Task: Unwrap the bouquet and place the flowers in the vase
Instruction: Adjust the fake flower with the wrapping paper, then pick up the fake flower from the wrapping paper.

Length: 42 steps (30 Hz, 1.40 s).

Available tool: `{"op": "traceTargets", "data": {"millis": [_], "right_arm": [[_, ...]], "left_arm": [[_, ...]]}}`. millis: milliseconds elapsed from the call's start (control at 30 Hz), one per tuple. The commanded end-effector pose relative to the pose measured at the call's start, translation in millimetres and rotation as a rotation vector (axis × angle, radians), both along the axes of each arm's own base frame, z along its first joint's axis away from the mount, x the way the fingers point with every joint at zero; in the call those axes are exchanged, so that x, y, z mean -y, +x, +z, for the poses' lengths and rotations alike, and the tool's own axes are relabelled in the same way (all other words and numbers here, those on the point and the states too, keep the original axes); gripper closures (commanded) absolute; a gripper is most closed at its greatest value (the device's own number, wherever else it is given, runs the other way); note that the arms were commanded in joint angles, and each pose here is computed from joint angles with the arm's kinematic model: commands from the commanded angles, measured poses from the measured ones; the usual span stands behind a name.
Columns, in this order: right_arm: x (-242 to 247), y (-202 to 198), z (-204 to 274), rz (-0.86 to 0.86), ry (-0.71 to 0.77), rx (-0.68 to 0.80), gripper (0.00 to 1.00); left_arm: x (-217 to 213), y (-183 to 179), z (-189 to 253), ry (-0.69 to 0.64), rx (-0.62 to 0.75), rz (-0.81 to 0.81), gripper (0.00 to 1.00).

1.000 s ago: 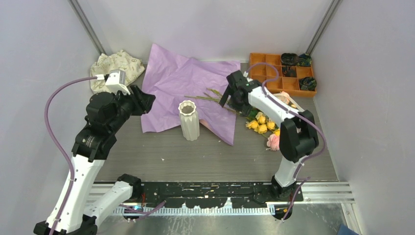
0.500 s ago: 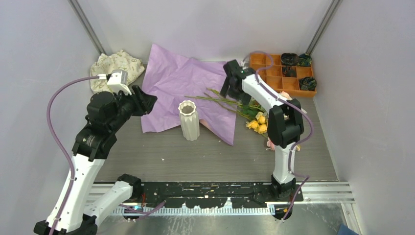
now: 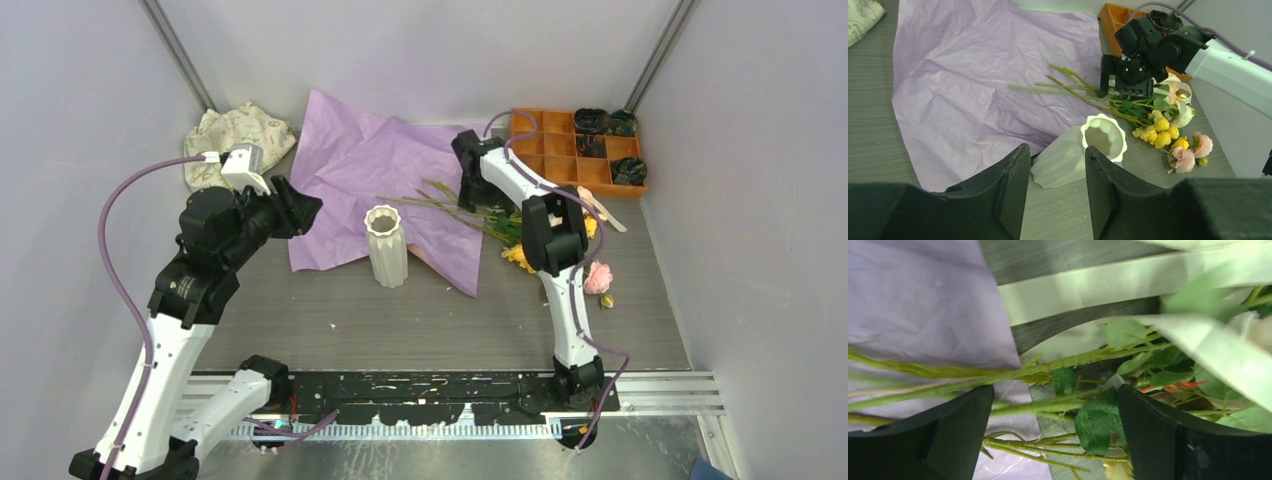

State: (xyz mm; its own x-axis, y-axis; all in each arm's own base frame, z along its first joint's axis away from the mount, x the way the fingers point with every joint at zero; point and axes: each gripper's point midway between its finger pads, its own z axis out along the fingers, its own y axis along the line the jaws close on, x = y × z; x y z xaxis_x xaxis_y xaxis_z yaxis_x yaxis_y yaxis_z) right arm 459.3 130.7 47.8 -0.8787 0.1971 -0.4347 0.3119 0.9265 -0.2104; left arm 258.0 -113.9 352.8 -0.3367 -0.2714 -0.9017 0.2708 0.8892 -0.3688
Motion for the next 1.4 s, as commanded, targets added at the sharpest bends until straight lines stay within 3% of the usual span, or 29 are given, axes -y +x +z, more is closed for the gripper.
{"op": "traceTargets", "data": {"millis": [0,133,367,500,633,767,933,1100,1367], "right_arm": [[0.5,5.8,9.2,0.032,0.062,0.037,0.0],[-9.2,-3.8,-1.3,0.122,0.195,0.008,0.01],[-34.6,-77.7,-35.2,0.254,0.424,-0.184,0.0],[-38.2,-116.0,-49.1,0.272,0.45,-0.231,0.01],[-34.3,-147.3,-55.1,0.278,0.434,-0.29,0.12],[-21.4,-167.9,-41.8,0.261,0.389,-0.266,0.11],[-11.1,-143.2,6.2,0.194,0.341,-0.075,0.05],[-35.3,-89.8,41.3,0.034,0.436,0.088,0.05],[-48.4,-43.3,8.6,-0.15,0.422,0.077,0.09]], "left_arm": [[4.3,-1.1,7.9,-0.009,0.022,-0.023,0.54],[1.0,-2.1,7.6,-0.001,0.025,-0.01,0.55],[1.4,-1.5,2.7,0.003,0.016,-0.011,0.54],[3.0,-1.4,1.1,-0.005,0.008,-0.016,0.55],[3.5,-1.9,3.2,-0.015,0.013,-0.017,0.55],[2.9,-3.5,2.8,-0.014,0.011,-0.016,0.54],[6.5,-2.0,4.2,-0.031,0.013,-0.027,0.55],[10.8,-2.4,7.6,-0.05,0.017,-0.046,0.55],[1.1,-11.1,15.0,-0.021,0.046,-0.023,0.54]]}}
